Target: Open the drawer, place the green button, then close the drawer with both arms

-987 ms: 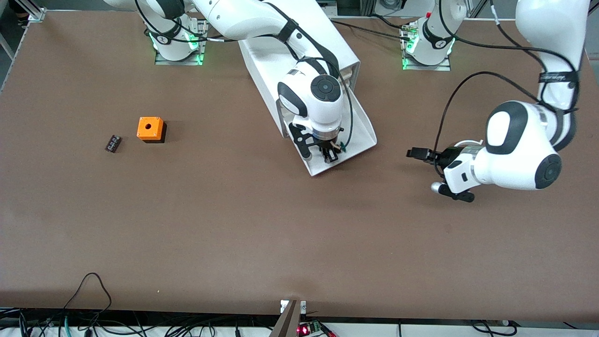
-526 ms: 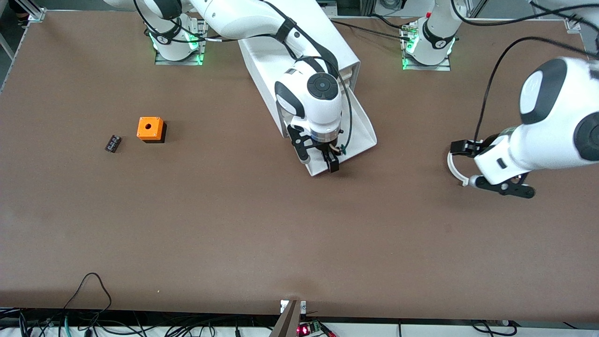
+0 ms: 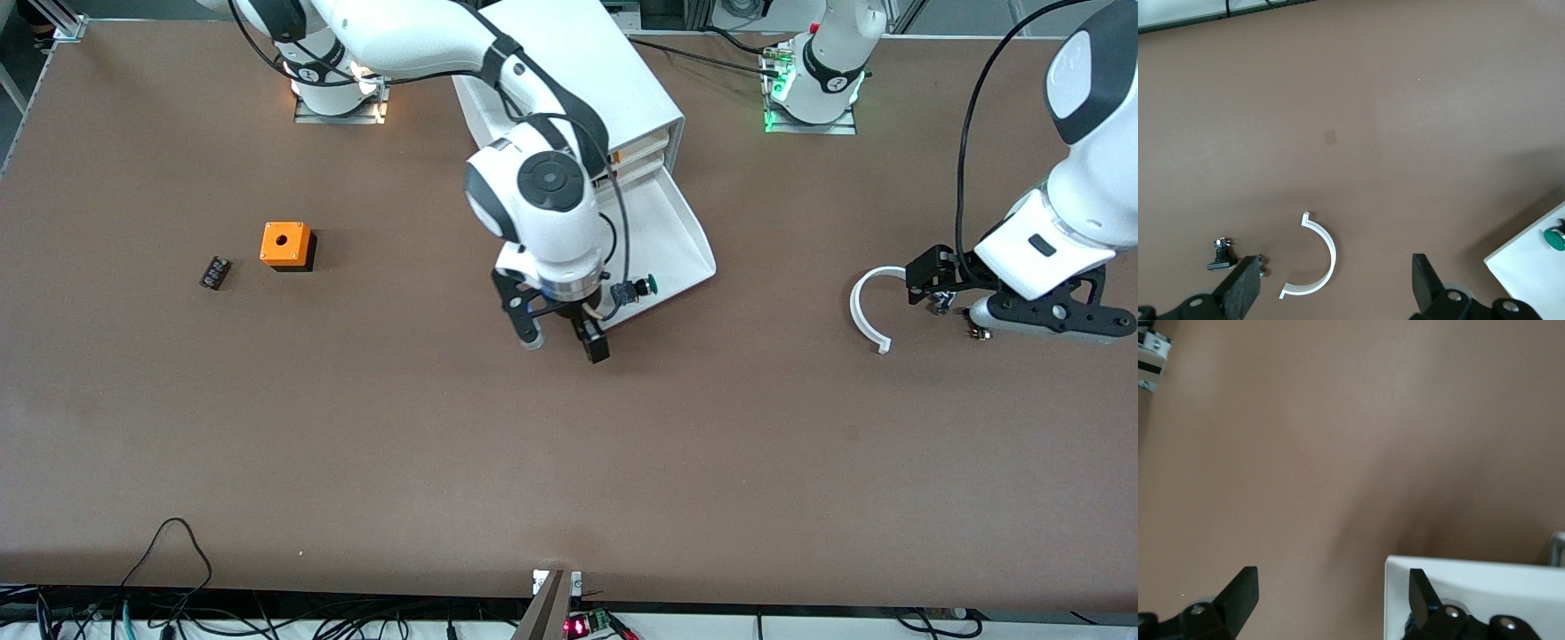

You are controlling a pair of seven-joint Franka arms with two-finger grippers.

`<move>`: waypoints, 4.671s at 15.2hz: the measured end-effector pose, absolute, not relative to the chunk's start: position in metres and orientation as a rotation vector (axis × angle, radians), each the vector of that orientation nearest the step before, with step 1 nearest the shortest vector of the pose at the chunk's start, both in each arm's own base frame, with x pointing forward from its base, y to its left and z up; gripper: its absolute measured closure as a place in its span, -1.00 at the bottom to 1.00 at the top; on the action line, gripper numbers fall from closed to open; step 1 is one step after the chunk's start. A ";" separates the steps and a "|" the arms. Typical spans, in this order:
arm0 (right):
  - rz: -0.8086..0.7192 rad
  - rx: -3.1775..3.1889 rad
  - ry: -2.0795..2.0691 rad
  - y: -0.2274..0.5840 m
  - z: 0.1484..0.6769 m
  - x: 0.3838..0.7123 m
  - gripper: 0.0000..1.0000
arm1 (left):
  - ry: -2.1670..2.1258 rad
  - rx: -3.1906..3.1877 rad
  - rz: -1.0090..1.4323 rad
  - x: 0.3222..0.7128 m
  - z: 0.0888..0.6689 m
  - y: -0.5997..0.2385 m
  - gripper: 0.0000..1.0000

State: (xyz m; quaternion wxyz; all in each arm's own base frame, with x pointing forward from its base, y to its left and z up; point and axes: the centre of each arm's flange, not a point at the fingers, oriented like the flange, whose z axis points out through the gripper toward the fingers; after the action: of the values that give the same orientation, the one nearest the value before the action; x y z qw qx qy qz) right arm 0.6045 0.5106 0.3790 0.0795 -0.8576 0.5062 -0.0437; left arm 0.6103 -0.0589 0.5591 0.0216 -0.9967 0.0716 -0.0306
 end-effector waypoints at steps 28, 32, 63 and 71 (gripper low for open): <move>0.045 -3.158 0.156 0.120 0.451 0.683 -1.00 | -0.759 -3.151 0.154 0.558 0.248 -0.316 -1.00; 0.024 -3.127 0.138 0.089 0.482 0.654 -1.00 | -0.760 -3.131 0.174 0.550 0.232 -0.326 -1.00; -0.012 -3.109 0.162 0.056 0.598 0.560 -1.00 | -0.544 -3.085 0.463 0.405 0.224 -0.459 -1.00; 0.014 -3.118 0.089 0.054 0.598 0.558 -1.00 | -0.483 -3.089 0.453 0.498 0.306 -0.396 -1.00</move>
State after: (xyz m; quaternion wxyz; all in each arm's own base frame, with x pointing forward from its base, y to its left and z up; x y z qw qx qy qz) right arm 0.5583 0.0543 0.5981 0.0112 -0.9995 0.0286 0.0046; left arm 0.4981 -0.3956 0.3062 -0.0088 -0.9777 -0.1528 0.1435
